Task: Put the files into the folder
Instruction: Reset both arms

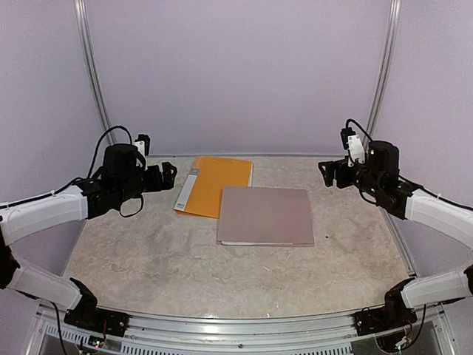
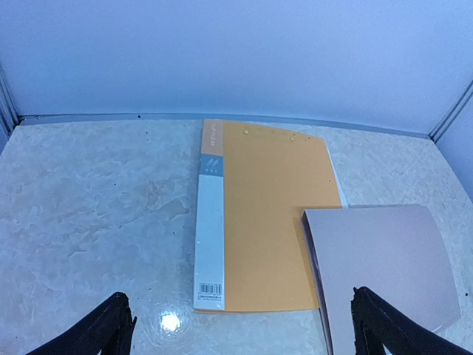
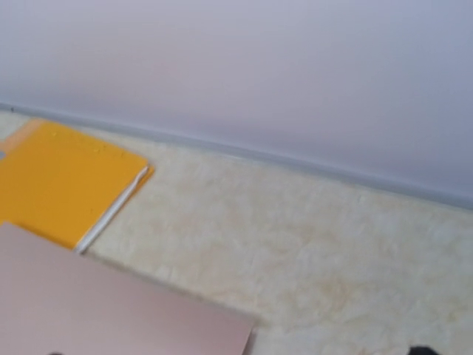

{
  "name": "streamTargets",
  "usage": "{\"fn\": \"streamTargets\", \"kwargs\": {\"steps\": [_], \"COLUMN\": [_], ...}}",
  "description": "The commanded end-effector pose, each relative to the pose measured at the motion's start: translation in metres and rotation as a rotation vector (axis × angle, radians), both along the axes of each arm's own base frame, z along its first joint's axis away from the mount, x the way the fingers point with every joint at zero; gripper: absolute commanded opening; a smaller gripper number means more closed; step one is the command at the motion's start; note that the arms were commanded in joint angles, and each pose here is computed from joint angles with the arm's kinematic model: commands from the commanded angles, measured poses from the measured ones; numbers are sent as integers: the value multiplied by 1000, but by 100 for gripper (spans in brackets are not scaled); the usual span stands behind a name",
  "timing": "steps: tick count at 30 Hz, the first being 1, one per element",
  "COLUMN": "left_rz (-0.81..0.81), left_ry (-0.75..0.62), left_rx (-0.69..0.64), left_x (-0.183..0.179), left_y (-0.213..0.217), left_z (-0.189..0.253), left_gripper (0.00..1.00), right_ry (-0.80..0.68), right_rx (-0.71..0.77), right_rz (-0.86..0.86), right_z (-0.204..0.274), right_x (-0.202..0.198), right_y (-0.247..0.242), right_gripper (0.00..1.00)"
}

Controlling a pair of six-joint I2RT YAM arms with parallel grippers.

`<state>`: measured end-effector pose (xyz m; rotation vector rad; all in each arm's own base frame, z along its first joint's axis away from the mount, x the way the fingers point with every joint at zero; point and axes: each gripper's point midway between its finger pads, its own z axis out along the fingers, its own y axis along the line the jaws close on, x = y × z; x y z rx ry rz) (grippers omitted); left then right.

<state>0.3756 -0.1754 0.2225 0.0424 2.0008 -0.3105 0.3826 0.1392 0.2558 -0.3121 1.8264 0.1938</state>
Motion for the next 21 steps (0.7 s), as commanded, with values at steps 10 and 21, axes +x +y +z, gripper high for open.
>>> {"fn": "streamTargets", "kwargs": {"steps": [10,21], "left_rz": [56,41], "left_ry": [-240,-264], "left_rx": [-18,39], "left_x": [-22,-26], "left_y": [44,44], "left_z": [46,38], "left_gripper": [99,99], "right_ry": [-79,-164], "right_rx": [-62,-59], "right_rz": [17,11], "right_z": [-8,0], "right_x": [-13,-25], "right_y": [-6,-12], "right_gripper": [99,99]}}
